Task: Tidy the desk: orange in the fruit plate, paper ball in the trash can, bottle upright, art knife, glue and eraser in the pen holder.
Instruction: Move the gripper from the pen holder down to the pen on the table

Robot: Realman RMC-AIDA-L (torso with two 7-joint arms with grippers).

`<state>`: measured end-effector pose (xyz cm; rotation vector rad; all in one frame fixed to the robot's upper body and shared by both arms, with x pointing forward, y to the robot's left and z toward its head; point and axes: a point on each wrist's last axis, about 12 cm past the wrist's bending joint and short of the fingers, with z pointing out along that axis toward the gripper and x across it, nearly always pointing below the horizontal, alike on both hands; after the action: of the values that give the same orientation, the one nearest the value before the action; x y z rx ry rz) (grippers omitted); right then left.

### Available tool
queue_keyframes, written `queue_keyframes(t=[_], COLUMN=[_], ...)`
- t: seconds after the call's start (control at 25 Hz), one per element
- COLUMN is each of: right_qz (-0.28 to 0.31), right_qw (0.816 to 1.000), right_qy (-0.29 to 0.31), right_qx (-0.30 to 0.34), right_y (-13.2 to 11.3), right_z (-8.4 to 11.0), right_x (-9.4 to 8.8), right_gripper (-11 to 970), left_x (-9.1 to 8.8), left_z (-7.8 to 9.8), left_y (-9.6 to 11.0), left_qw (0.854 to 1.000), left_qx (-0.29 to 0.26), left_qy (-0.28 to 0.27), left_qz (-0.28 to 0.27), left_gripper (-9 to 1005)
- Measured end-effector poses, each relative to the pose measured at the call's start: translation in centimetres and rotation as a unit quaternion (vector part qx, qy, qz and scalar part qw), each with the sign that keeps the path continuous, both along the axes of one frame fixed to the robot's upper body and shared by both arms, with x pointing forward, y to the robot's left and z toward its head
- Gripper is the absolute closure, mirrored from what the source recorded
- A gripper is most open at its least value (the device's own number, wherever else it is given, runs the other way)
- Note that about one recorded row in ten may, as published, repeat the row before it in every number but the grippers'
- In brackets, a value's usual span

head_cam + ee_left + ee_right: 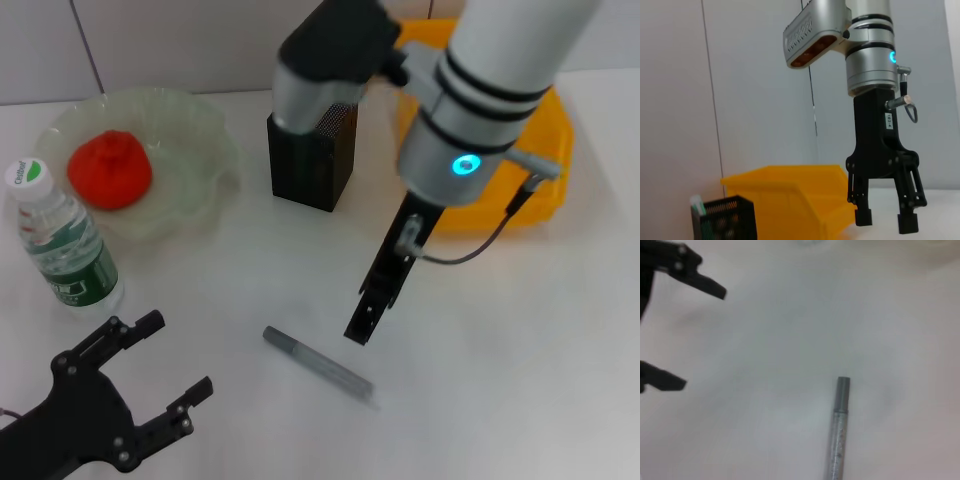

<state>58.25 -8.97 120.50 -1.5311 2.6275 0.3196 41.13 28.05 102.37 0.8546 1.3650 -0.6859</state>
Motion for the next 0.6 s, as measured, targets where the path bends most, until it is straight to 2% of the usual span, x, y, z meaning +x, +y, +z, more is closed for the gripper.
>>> queue_keyframes(t=[0.2, 0.28, 0.6], right_qz=[0.003, 0.003, -0.005], right_qw=[1.000, 1.000, 1.000], right_qy=[0.003, 0.010, 0.013], right_qx=[-0.007, -0.010, -0.018], right_y=[1.0, 1.5, 2.3], right_z=[-0.7, -1.3, -3.5], right_x=[-0.2, -0.4, -0.5], right_gripper=[127, 127, 128], left_x=[-0.2, -0.3, 0.7], left_z=[-0.5, -0.8, -0.7], left_y=[0.2, -0.1, -1.0], left_qw=[1.000, 0.999, 0.995], left_qx=[0.007, 0.015, 0.026], left_qy=[0.022, 0.036, 0.057], left_qz=[-0.010, -0.032, -0.077], left_gripper=[206, 206, 206])
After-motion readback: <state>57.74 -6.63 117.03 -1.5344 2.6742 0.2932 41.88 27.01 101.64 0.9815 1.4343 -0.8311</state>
